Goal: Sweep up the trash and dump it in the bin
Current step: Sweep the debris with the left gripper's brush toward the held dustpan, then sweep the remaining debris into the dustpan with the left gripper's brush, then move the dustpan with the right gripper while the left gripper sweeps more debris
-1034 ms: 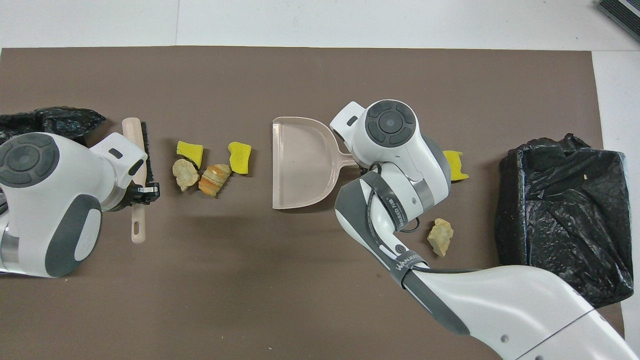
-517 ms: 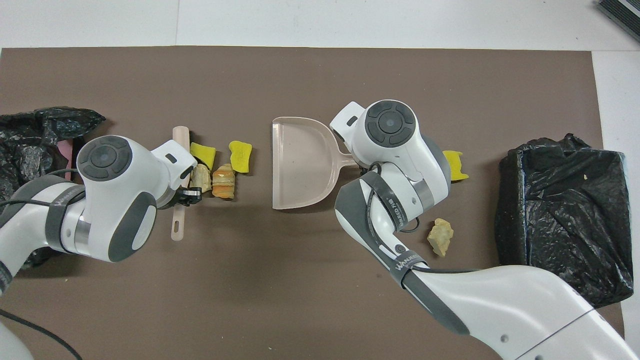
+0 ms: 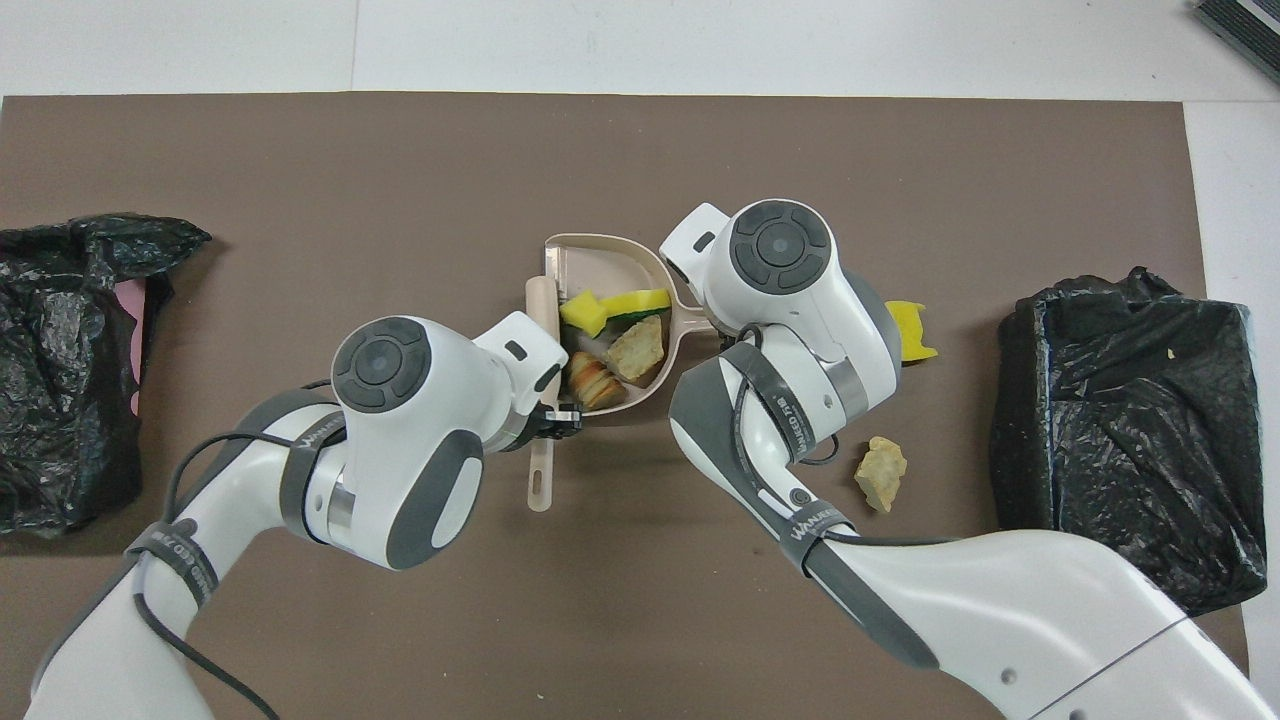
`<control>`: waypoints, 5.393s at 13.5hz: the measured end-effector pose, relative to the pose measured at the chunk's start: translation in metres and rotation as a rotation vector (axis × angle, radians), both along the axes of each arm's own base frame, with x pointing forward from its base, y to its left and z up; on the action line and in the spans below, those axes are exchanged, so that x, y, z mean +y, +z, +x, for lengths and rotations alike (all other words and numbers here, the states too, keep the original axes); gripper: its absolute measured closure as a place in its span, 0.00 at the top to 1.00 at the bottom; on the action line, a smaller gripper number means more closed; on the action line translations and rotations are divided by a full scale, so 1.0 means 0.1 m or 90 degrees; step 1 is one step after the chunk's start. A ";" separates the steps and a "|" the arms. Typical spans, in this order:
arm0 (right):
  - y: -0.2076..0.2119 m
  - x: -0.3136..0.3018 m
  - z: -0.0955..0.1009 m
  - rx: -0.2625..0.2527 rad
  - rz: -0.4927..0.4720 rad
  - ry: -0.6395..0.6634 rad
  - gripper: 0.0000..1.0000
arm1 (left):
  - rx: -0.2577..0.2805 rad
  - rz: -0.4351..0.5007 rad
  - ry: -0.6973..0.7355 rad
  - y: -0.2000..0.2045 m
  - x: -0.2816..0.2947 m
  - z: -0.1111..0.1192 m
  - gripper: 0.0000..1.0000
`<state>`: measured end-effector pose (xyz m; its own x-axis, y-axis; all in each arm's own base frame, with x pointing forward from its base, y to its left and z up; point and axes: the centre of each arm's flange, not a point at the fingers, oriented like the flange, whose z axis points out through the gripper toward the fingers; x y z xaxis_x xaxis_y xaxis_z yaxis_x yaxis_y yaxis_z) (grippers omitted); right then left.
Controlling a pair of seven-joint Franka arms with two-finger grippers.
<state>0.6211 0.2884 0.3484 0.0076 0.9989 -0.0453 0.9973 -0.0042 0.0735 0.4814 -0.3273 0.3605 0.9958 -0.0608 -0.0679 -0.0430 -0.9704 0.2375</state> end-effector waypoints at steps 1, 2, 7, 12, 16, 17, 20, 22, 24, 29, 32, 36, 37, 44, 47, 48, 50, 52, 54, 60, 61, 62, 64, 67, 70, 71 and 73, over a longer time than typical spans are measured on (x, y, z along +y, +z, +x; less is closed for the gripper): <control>0.00 0.00 0.00 0.000 0.000 0.000 0.31 | -0.005 -0.015 -0.001 0.10 -0.18 -0.02 0.26; 0.00 0.00 0.00 0.000 0.000 0.000 0.31 | -0.010 -0.021 0.003 0.18 -0.27 -0.01 0.26; 0.00 0.00 0.00 0.000 -0.001 0.001 0.31 | 0.025 0.001 0.055 0.26 0.18 0.26 0.26; 0.01 -0.01 0.01 -0.002 -0.001 0.000 0.31 | 0.036 0.128 0.084 0.42 0.50 0.07 0.26; 0.03 -0.07 0.05 -0.004 0.000 -0.007 0.31 | 0.039 0.163 0.092 0.31 0.41 -0.31 0.26; 0.03 -0.09 0.06 -0.005 0.000 -0.009 0.31 | 0.034 0.161 0.096 0.29 0.44 -0.31 0.26; 0.04 -0.18 0.10 -0.006 -0.001 -0.005 0.31 | 0.006 0.137 0.089 0.13 0.43 -0.21 0.26; 0.04 -0.17 0.10 -0.005 -0.001 -0.002 0.31 | -0.015 0.120 0.035 0.06 0.37 -0.16 0.26; 0.04 -0.17 0.10 -0.005 -0.001 -0.002 0.31 | -0.030 0.111 -0.026 0.05 0.32 -0.14 0.26; 0.04 -0.17 0.10 -0.005 -0.001 -0.002 0.31 | -0.011 0.022 -0.073 0.30 -0.07 -0.06 0.26; 0.04 -0.18 0.10 -0.006 -0.001 -0.003 0.31 | 0.009 0.025 -0.038 0.32 -0.06 -0.04 0.26; 0.10 -0.28 0.17 -0.012 0.004 -0.015 0.31 | 0.059 0.055 0.067 0.33 -0.02 -0.10 0.26; 0.14 -0.34 0.21 -0.015 0.009 -0.024 0.31 | 0.061 0.065 0.088 0.33 -0.02 -0.12 0.26; 0.68 -0.96 0.38 -0.039 0.059 -0.062 0.31 | 0.056 0.097 0.099 0.37 -0.19 -0.35 0.26; 0.66 -0.90 0.35 -0.036 0.056 -0.046 0.31 | 0.055 0.098 0.100 0.37 -0.18 -0.34 0.26; 0.64 -0.87 0.34 -0.036 0.047 -0.038 0.31 | 0.055 0.098 0.100 0.37 -0.18 -0.34 0.26; 0.59 -0.86 0.31 -0.034 0.003 -0.014 0.31 | 0.055 0.099 0.101 0.37 -0.17 -0.33 0.26; 0.47 -0.75 0.26 -0.024 -0.034 0.016 0.31 | 0.053 0.099 0.103 0.37 -0.14 -0.31 0.26; 0.31 -0.63 0.22 -0.008 -0.044 0.031 0.31 | 0.036 0.090 0.093 0.36 0.01 -0.18 0.26; 0.07 -0.50 0.17 0.021 -0.054 0.045 0.31 | 0.016 0.072 0.060 0.19 0.68 0.29 0.26; 0.07 -0.49 0.17 0.020 -0.053 0.045 0.31 | 0.016 0.070 0.055 0.13 0.65 0.30 0.26; 0.07 -0.49 0.17 0.020 -0.053 0.046 0.31 | 0.016 0.069 0.048 0.09 0.60 0.29 0.26; 0.07 -0.49 0.17 0.020 -0.053 0.046 0.31 | 0.017 0.068 0.025 0.05 0.42 0.20 0.26; 0.07 -0.49 0.17 0.020 -0.053 0.046 0.31 | 0.015 0.048 0.001 0.05 0.09 0.03 0.26; 0.07 -0.49 0.17 0.020 -0.053 0.046 0.31 | 0.025 -0.054 0.050 0.19 -0.21 0.01 0.26; 0.07 -0.49 0.17 0.020 -0.053 0.046 0.31 | 0.024 -0.074 0.060 0.25 -0.28 0.04 0.26; 0.07 -0.49 0.17 0.020 -0.053 0.046 0.31 | 0.016 -0.087 0.069 0.32 -0.32 0.10 0.26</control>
